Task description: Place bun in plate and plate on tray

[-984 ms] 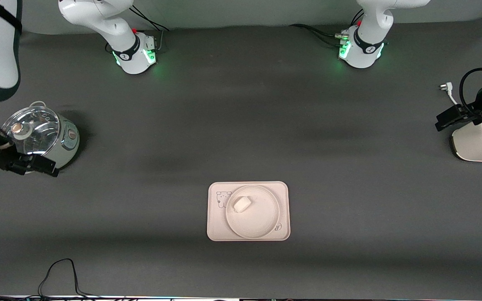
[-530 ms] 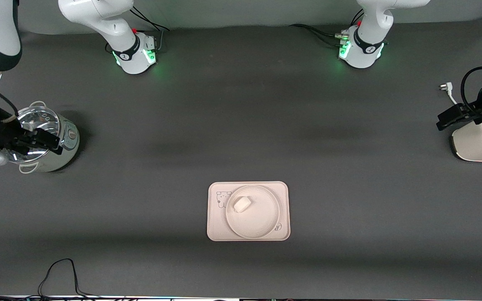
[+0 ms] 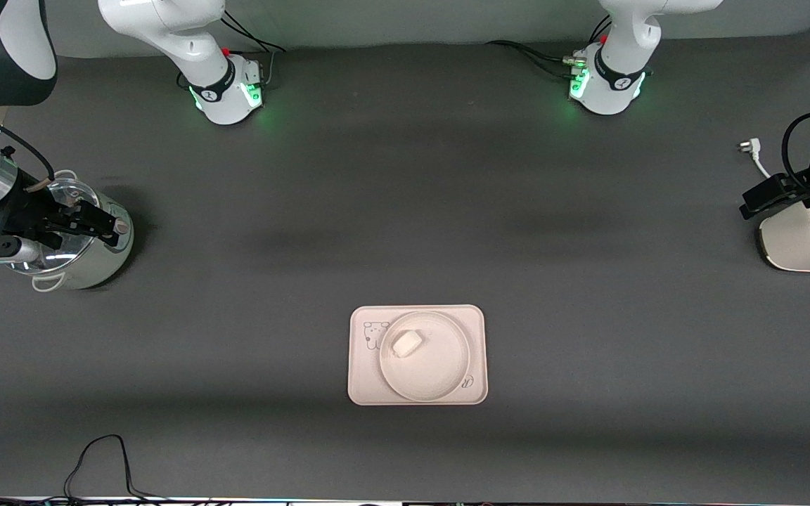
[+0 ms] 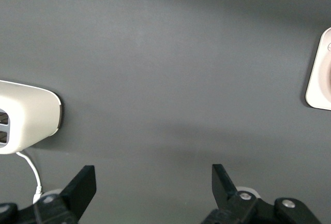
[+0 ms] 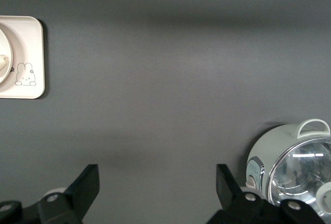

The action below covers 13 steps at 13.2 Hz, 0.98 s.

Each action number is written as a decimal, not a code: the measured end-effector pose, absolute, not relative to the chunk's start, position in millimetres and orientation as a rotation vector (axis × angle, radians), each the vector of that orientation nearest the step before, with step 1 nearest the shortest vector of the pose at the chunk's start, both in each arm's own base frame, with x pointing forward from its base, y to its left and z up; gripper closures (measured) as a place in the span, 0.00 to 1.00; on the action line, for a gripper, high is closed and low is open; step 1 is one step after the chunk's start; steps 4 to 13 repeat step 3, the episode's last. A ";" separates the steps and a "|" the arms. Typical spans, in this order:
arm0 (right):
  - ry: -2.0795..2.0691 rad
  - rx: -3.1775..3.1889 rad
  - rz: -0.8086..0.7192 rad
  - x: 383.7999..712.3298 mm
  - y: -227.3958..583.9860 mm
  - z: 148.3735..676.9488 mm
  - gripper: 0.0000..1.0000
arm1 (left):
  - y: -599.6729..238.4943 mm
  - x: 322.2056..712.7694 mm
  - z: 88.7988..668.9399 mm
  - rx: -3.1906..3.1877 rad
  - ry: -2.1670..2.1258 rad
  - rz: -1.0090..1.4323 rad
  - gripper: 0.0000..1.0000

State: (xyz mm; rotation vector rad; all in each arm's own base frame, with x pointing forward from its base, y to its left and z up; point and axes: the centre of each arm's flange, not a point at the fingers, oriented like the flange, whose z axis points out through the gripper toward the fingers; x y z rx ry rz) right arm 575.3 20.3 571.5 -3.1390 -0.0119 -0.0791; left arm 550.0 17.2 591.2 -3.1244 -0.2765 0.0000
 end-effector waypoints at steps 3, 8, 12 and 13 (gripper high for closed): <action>-0.001 -3.139 -0.077 575.4 16.3 570.9 0.00 | 17.3 550.0 591.3 -3.124 -0.277 0.000 0.00; -0.001 -3.139 -0.077 575.4 16.3 570.9 0.00 | 17.3 550.0 591.3 -3.124 -0.277 0.000 0.00; -0.001 -3.139 -0.077 575.4 16.3 570.9 0.00 | 17.3 550.0 591.3 -3.124 -0.277 0.000 0.00; -0.001 -3.139 -0.077 575.4 16.3 570.9 0.00 | 17.3 550.0 591.3 -3.124 -0.277 0.000 0.00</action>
